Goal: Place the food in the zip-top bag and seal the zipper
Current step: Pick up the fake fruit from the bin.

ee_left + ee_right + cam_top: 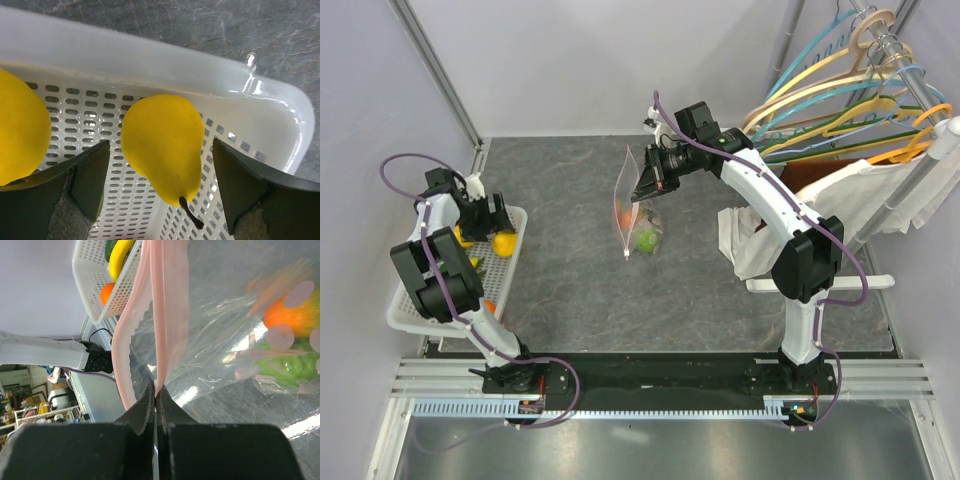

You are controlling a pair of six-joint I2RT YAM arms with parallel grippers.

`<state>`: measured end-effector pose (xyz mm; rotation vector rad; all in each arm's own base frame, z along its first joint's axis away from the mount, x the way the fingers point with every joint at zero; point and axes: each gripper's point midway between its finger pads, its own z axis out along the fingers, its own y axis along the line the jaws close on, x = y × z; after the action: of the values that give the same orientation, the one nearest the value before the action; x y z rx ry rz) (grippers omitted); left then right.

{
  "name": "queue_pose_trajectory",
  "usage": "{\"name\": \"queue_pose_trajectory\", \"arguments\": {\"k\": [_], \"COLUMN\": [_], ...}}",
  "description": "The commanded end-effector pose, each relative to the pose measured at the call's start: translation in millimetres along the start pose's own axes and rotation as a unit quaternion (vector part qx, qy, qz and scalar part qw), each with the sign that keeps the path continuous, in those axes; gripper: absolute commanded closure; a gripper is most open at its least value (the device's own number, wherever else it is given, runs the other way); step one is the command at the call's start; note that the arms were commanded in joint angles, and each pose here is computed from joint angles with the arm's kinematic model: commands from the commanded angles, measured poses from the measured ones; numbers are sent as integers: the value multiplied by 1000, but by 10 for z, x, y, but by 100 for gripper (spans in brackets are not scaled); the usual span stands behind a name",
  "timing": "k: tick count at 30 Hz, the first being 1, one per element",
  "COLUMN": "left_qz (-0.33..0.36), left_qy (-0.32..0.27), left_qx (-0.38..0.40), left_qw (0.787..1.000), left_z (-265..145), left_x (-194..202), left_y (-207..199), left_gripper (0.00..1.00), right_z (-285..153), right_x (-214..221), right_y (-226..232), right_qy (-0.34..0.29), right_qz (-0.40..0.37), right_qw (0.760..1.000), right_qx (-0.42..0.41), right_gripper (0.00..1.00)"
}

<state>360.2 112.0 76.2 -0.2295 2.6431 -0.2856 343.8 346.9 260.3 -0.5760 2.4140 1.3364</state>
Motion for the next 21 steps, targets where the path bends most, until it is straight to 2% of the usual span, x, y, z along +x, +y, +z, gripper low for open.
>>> {"name": "queue_pose_trajectory", "arguments": {"k": [1,8,11,12,14,21], "left_qz": [12,5,11,15,14,32], "left_qy": [3,9,-1,-11,-13,-77], "left_qx": [-24,-32,-30,-30,-24,-18], "left_qw": [1000,999,999,999,1000,996], "left_z": [3,90,3,-76,-195,-803], "left_x": [30,37,-28,-98,-114,-451], "left_y": [79,136,105,77,12,-214], "left_gripper": [12,16,31,37,43,52], "right_z": [-52,-62,-52,-52,-47,-25], "right_x": [-102,-104,-99,-99,-93,-86], "right_y": [190,207,185,197,186,152], "right_qy": [-15,-17,-16,-17,-16,-14], "right_qz": [-19,-21,-21,-22,-22,-19], "right_qw": [999,999,999,999,999,1000], "right_qx": [-25,-25,-22,-23,-22,-18], "right_gripper": [100,100,100,100,100,100]}}
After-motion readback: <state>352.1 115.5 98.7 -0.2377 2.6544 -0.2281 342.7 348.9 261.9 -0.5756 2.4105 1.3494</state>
